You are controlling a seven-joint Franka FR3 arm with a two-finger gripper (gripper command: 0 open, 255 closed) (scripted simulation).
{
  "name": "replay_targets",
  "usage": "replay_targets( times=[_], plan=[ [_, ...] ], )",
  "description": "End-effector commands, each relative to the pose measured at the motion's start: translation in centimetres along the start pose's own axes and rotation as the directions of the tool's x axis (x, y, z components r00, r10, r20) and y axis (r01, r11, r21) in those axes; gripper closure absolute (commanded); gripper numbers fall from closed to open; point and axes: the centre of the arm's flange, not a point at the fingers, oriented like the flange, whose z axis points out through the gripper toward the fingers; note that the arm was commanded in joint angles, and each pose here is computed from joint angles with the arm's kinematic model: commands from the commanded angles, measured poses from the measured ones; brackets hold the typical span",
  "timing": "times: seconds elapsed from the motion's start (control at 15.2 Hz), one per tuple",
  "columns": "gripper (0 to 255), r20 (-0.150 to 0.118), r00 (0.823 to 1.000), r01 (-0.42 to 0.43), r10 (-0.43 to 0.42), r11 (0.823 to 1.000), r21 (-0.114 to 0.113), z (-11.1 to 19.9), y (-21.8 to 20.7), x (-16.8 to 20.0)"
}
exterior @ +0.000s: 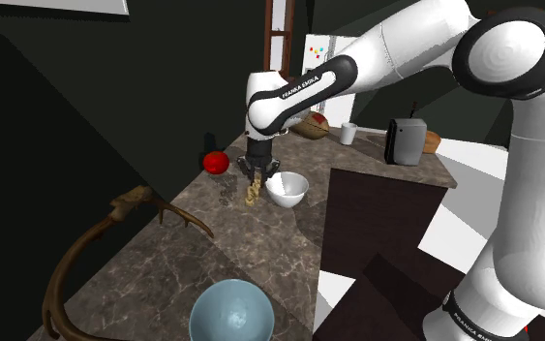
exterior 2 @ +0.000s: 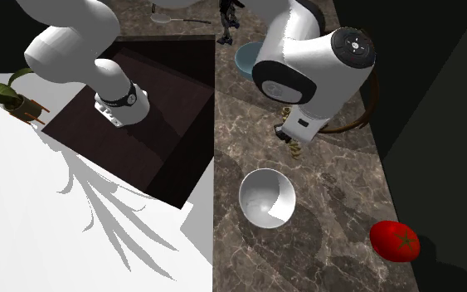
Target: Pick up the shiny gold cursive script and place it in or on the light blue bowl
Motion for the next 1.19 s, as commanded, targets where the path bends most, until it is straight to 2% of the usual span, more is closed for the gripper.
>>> replay_targets(
  times=[0.0, 0.07, 1.12],
  plan=[
    [255, 0.000, 1.000, 0.000, 0.000, 1.000, 0.000, -1.1, 0.0, -0.1],
    [255, 0.000, 1.000, 0.000, 0.000, 1.000, 0.000, -1.3, 0.0, -0.1],
    [255, 0.000, 1.000, 0.000, 0.000, 1.000, 0.000, -0.8, 1.0, -21.2]
  ],
)
